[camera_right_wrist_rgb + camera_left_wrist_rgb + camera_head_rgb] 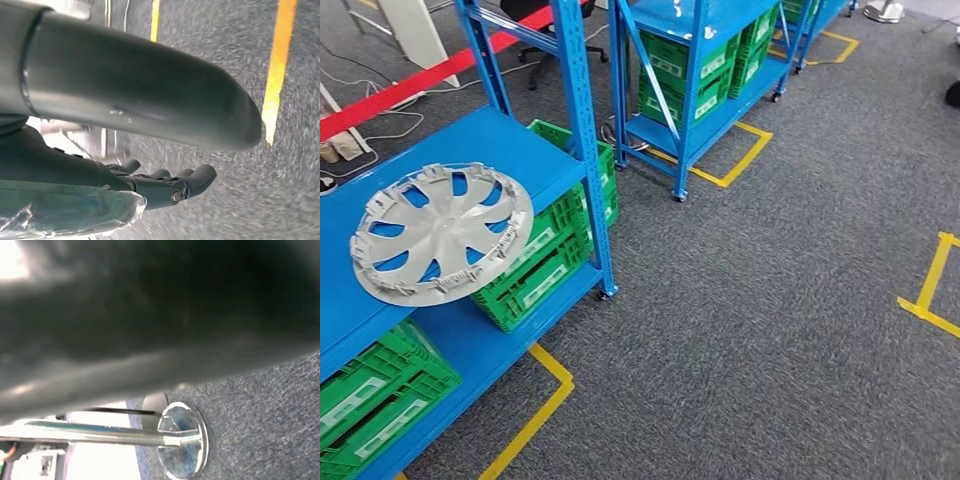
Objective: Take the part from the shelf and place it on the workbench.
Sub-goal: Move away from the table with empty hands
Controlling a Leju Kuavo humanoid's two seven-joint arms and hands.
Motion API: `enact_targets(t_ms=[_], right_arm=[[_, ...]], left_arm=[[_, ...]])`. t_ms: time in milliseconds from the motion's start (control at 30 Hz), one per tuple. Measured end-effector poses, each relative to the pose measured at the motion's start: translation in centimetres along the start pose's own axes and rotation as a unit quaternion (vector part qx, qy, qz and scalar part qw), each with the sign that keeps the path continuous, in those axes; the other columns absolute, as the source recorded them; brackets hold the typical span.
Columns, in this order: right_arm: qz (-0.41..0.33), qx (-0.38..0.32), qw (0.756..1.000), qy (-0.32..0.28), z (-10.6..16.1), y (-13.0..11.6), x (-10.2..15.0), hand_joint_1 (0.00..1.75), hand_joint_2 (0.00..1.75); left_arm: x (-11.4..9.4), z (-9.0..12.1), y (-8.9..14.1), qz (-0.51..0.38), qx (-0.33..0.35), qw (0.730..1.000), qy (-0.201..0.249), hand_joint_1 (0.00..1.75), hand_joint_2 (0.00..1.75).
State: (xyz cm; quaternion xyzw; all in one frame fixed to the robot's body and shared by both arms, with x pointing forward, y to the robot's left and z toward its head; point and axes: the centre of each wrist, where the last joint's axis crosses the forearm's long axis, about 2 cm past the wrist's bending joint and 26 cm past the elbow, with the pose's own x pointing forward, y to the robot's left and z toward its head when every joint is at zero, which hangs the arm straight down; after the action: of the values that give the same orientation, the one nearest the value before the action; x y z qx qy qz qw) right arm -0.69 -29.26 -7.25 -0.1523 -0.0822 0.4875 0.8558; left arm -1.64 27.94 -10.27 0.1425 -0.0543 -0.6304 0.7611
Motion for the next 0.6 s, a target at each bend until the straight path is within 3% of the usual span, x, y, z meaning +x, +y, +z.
enact_targets(t_ms=[600], right_arm=[[-0.134, -0.028, 0.990, 0.034, -0.2, -0.4, 0.0, 0.00, 0.00]], left_arm=[[1.0, 1.3, 0.3, 0.091, 0.001, 0.996, 0.021, 0.00, 0.00]])
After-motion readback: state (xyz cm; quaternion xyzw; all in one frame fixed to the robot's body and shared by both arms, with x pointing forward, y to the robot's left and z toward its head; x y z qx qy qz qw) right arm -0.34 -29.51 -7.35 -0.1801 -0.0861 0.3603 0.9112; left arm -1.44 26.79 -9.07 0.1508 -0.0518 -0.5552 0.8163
